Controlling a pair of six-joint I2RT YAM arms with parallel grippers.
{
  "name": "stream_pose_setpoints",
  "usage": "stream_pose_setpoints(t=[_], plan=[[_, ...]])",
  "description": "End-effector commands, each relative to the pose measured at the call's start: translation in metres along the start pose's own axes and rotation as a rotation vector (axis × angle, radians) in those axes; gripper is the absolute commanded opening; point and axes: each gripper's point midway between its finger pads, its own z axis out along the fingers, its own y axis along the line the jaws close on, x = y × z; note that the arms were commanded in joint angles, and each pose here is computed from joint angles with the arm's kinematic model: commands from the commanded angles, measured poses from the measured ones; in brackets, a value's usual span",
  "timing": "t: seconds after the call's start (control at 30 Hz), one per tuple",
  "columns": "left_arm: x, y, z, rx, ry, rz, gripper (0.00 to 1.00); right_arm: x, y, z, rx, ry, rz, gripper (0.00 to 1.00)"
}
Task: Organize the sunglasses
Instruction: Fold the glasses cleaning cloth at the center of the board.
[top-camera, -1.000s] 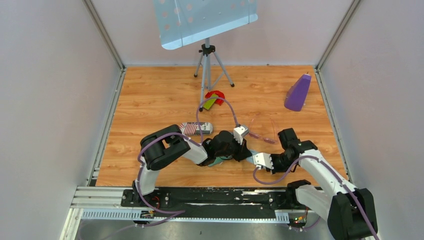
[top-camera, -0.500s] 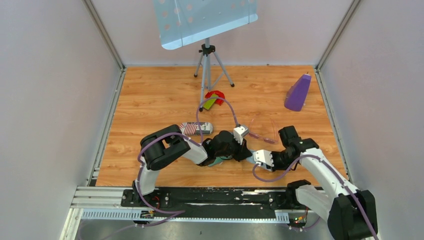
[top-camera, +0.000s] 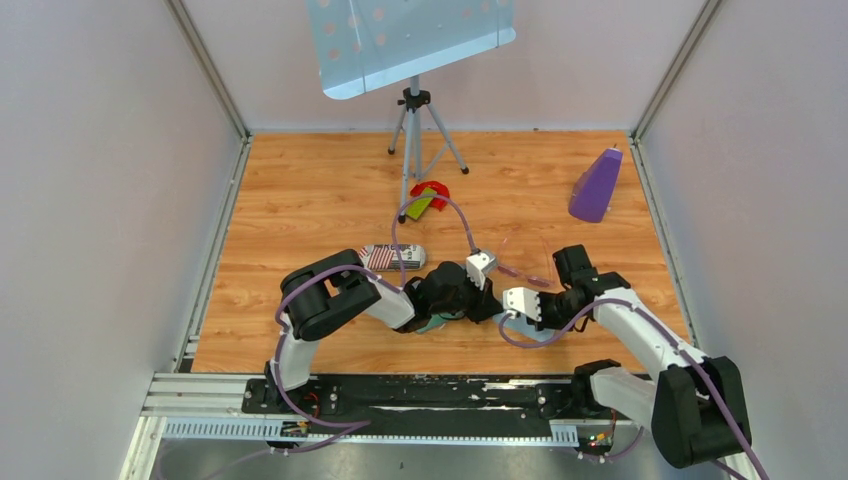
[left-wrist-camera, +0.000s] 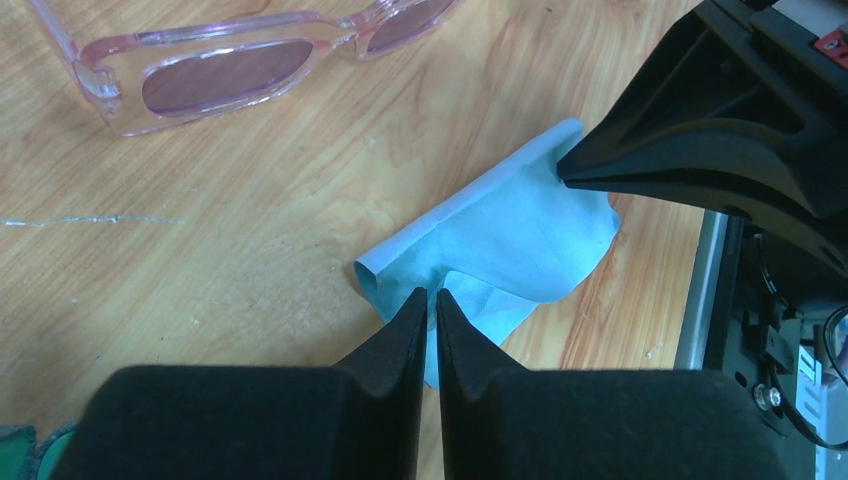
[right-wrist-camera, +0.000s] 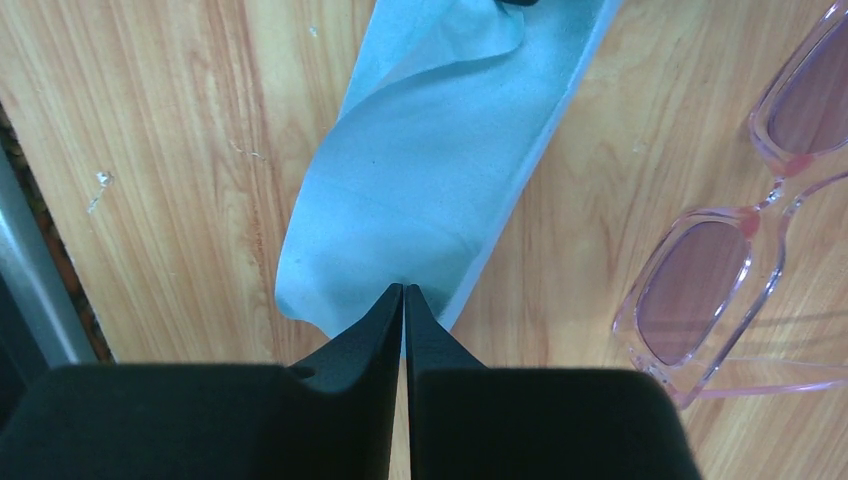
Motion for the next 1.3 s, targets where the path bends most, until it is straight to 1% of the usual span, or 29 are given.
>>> stream_pose_setpoints(t=[0.0, 0.13, 0.3, 0.4, 0.5, 0.6, 0.67, 0.77, 0.93, 1.2, 1.27], plan=[[-0.016, 0.000, -0.007, -0.008, -0.056, 0.024, 0.10, 0.006, 0.009, 0.009, -0.025, 0.019, 0.001, 0.07], [-0.019, -0.002, -0.011, -0.010, -0.062, 0.024, 0.17, 0.010, 0.013, 0.014, -0.037, 0.026, 0.005, 0.07], [-0.034, -0.007, -0.025, -0.021, -0.104, 0.034, 0.35, 0.011, 0.015, 0.017, -0.045, 0.028, 0.010, 0.07], [-0.046, -0.014, -0.032, -0.008, -0.130, 0.043, 0.39, 0.011, 0.014, 0.017, -0.041, 0.027, 0.012, 0.07], [-0.050, -0.022, -0.031, 0.024, -0.130, 0.033, 0.39, 0.011, 0.014, 0.016, -0.037, 0.026, 0.014, 0.07], [-0.043, -0.029, -0.020, 0.065, -0.092, -0.005, 0.36, 0.010, 0.013, 0.016, -0.032, 0.024, 0.024, 0.07], [-0.032, -0.026, -0.010, 0.044, -0.050, -0.023, 0.31, 0.009, 0.012, 0.015, -0.024, 0.019, 0.027, 0.07], [-0.015, -0.018, 0.002, 0.002, 0.019, -0.033, 0.29, 0.007, 0.010, 0.014, -0.014, 0.012, 0.037, 0.07], [-0.004, -0.008, 0.011, -0.036, 0.049, -0.052, 0.29, 0.007, 0.011, 0.015, -0.018, 0.009, 0.040, 0.07], [0.002, 0.015, 0.022, -0.145, 0.069, -0.069, 0.32, 0.007, 0.012, 0.016, -0.019, 0.009, 0.040, 0.07], [0.002, 0.015, 0.024, -0.147, 0.073, -0.072, 0.33, 0.007, 0.013, 0.016, -0.021, 0.009, 0.040, 0.07]])
